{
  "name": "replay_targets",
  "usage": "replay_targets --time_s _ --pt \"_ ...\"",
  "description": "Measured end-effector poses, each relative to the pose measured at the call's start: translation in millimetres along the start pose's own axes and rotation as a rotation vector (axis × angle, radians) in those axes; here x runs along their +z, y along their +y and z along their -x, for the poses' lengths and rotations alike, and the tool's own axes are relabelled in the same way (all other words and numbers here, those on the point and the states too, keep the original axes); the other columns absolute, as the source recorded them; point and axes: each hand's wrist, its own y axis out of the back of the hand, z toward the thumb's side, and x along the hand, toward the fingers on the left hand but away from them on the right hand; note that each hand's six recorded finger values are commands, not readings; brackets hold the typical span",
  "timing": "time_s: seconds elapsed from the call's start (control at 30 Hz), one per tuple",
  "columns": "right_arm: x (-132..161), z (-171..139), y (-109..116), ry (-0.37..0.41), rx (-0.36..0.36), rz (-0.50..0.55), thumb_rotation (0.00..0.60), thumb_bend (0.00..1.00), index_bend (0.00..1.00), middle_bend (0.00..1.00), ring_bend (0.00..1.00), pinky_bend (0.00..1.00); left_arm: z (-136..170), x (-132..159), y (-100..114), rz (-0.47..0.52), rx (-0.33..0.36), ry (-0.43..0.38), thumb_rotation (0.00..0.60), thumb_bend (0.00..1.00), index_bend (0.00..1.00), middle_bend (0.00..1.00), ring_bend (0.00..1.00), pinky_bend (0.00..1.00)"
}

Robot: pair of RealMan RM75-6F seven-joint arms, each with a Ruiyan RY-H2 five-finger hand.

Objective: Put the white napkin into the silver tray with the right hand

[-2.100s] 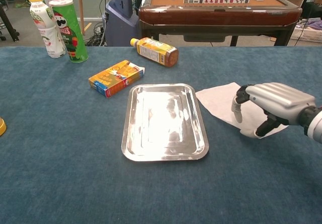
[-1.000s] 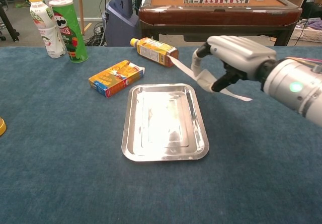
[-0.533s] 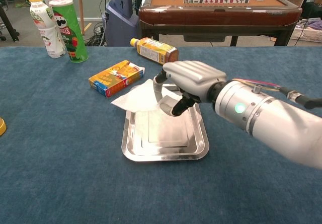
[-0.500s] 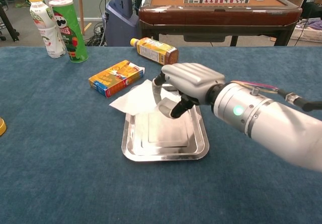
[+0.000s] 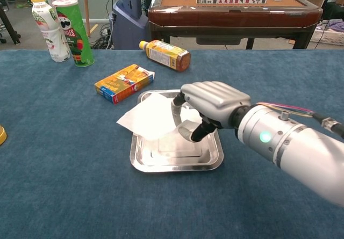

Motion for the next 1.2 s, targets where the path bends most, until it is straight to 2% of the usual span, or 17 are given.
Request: replay_targets --time_s 0.13,0.37,0.53,0.73,1.1,1.2 --pt "-1.0 -4.9 -2.0 -0.013 0.019 -0.001 0.6 0.47 0.58 0.34 0.16 0.19 -2.5 4.7 -1.6 0.002 -0.003 -0.016 0.6 0.29 0.12 0.03 0.01 0.0" --pt "9.8 -7.0 -9.0 0.007 0.04 0.004 0.6 0.47 0.58 0.34 0.16 0.19 -0.8 3.3 -1.2 0.0 -0.004 -0.01 0.6 0.29 0.12 0.03 0.01 0.0" --pt "12.8 -5.5 -10.5 0.012 0.04 0.017 0.6 0.31 0.54 0.3 0.16 0.19 0.8 1.2 -0.9 0.0 -0.004 -0.003 0.6 0.29 0.12 0.03 0.01 0.0" --pt "18.9 -2.7 -12.5 0.022 0.04 0.037 0.6 0.18 0.49 0.29 0.16 0.19 1.1 1.3 -0.7 0.0 -0.003 -0.005 0.6 0.29 0.12 0.03 0.01 0.0" --pt "27.8 6.1 -3.6 0.054 0.013 0.062 0.6 0.18 0.47 0.29 0.16 0.19 2.0 -0.8 1.0 -0.002 0.0 0.001 0.6 0.29 0.12 0.03 0.01 0.0" --pt "27.0 7.0 4.9 0.069 0.011 0.072 0.6 0.22 0.47 0.31 0.17 0.19 2.3 -0.9 1.9 -0.001 0.002 0.001 0.6 0.29 0.12 0.03 0.01 0.0"
